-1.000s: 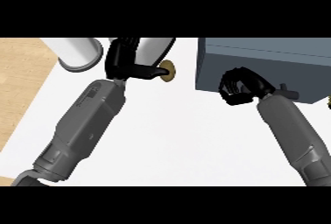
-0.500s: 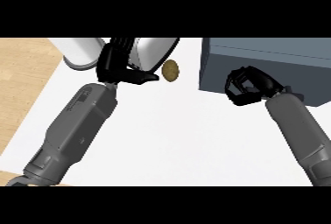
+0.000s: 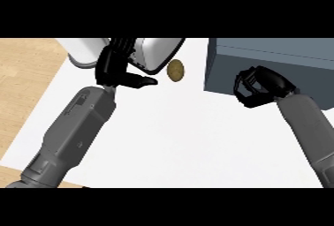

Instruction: Pick up the cup, place it into the drawer and close the drawer

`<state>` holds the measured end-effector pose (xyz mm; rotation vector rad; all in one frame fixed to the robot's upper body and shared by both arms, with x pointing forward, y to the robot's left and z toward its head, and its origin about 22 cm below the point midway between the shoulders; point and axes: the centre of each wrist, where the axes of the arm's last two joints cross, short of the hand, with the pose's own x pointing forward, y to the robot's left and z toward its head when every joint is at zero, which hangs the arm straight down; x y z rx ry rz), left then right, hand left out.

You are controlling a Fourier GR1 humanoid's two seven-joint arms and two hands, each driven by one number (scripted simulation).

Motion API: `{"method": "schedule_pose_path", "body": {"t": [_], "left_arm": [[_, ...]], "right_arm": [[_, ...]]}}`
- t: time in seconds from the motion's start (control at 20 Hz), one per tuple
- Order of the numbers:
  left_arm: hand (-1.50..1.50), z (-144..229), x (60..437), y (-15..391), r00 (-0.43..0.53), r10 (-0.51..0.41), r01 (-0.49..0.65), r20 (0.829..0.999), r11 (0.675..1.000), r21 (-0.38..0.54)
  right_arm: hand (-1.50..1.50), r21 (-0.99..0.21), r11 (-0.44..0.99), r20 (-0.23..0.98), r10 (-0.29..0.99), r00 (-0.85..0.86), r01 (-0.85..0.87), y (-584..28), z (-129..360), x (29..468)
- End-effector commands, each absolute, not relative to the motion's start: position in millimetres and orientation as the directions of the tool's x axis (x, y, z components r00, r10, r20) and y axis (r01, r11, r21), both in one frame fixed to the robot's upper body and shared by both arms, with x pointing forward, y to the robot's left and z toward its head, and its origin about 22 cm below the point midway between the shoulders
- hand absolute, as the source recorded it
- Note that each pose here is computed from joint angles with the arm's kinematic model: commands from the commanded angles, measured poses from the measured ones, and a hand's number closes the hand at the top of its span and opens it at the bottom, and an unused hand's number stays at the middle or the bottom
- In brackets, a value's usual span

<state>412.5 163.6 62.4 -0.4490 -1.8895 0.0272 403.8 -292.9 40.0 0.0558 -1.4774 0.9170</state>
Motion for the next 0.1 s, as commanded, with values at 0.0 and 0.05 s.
{"method": "schedule_pose_path", "body": {"t": [0.0,0.05], "left_arm": [[-1.5,64.7,412.5,163.5,-0.288,0.333,0.303,0.898,0.921,-0.244],[-1.5,58.0,409.9,168.7,-0.277,0.326,0.3,0.904,0.923,-0.242]], "right_arm": [[1.5,-0.633,0.725,0.774,0.584,-0.244,-0.273,-315.9,129.4,435.2],[1.5,-0.631,0.725,0.776,0.583,-0.241,-0.277,-325.8,131.0,432.4]]}}
